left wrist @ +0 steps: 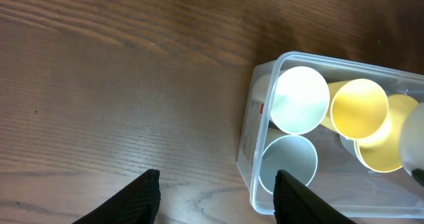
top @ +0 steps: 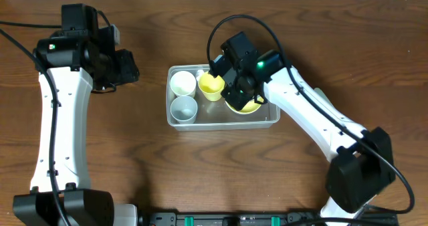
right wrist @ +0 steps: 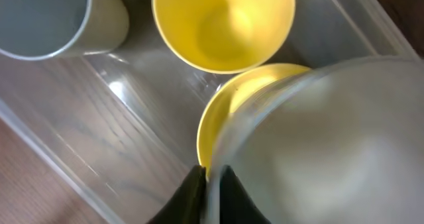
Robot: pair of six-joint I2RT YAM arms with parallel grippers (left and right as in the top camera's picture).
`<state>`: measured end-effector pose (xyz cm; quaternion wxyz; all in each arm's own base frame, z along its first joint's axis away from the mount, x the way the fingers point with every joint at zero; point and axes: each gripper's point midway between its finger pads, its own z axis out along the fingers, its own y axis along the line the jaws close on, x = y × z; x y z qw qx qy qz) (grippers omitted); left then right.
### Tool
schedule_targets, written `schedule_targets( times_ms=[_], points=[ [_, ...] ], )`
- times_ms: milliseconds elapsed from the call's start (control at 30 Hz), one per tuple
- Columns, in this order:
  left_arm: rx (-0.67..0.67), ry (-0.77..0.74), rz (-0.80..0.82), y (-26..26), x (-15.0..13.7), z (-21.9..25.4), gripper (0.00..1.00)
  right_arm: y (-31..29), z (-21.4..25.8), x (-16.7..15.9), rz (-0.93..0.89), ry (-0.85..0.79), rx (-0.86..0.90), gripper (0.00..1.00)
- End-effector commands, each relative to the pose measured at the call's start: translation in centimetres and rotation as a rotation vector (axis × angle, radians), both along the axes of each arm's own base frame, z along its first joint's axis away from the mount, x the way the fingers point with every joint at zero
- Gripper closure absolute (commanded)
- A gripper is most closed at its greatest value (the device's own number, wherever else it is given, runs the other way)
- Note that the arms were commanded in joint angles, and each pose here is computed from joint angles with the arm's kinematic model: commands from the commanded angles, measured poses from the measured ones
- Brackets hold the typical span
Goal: Pack container
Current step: 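Stack the white bowl onto the yellow bowl and release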
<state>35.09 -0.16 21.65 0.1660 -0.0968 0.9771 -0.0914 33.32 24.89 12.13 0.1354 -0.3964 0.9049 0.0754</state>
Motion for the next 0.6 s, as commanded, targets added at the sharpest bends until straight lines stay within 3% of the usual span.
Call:
schedule_targets(
  times_ms=[0, 100, 367, 567],
  points=[
    [0.003, 0.017, 0.007, 0.1, -0.2, -0.4, 0.44, 0.1, -0.3, -0.2, -0.008, 0.008, -0.008, 0.69],
    [0.003, 0.017, 0.007, 0.1, -0.2, -0.4, 0.44, 0.1, -0.3, -0.3, -0.008, 0.01, -0.009, 0.58],
    [0.003, 0.018, 0.006, 0.1, -0.2, -0.4, 0.44, -0.2, -0.4, -0.1, -0.024, 0.005, -0.019, 0.61],
    [0.003, 0.018, 0.007, 0.1, -0.2, -0.4, 0.44, -3.2, 1.6, 1.9, -0.253, -0.095, -0.076, 0.59]
  ],
)
